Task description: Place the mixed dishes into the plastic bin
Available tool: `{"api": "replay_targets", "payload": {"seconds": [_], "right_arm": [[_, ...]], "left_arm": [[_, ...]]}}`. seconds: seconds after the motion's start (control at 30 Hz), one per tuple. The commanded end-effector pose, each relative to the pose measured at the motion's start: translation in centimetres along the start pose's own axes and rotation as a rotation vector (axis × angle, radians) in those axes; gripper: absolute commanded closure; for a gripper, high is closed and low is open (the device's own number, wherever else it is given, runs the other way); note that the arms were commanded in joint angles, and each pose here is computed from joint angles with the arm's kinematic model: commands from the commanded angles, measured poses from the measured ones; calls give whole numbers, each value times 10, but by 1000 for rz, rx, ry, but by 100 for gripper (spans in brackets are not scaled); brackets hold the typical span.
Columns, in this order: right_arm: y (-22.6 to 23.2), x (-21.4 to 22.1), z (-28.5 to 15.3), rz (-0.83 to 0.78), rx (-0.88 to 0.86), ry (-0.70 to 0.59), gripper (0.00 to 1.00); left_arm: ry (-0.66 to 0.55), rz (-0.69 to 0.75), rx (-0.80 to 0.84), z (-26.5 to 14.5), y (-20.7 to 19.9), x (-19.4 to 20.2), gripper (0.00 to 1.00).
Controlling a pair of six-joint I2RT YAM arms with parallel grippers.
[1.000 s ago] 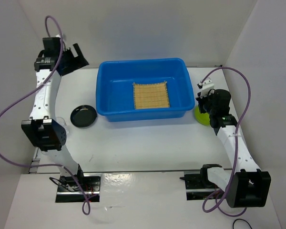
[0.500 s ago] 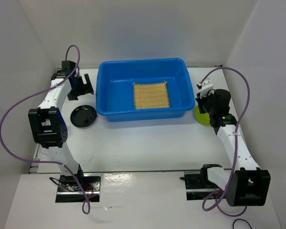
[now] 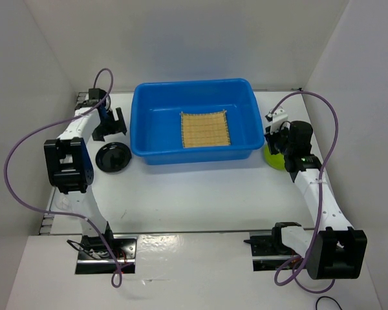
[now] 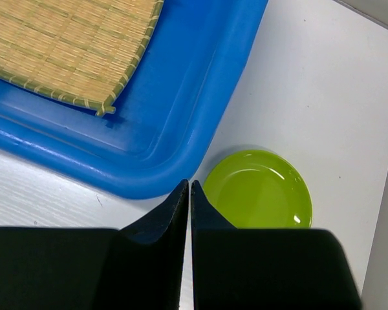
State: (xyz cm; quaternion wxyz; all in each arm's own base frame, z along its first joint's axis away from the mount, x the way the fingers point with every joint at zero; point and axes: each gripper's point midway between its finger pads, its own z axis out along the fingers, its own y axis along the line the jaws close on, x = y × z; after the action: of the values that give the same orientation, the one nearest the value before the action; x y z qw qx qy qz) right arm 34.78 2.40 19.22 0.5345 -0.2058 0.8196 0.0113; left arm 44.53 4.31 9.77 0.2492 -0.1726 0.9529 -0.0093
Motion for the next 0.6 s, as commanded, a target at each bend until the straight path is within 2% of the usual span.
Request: {"api": "replay_targets", "payload": {"seconds": [0.0,0.1,0.23,0.57], "right_arm": [[2,-2,0,-6,-20,-7,92],[2,3,2,-10,-26,9,91],[6,4,5,-4,-51,19,91],[7,4,5,-4,-60,15,91]], "left_arm": [[75,12,-64,29,19,25,0],[115,-5,-94,42,33,38,0],[170,-56,-42,58,43,55,0],[224,-76,45,73,32,70,0]]}}
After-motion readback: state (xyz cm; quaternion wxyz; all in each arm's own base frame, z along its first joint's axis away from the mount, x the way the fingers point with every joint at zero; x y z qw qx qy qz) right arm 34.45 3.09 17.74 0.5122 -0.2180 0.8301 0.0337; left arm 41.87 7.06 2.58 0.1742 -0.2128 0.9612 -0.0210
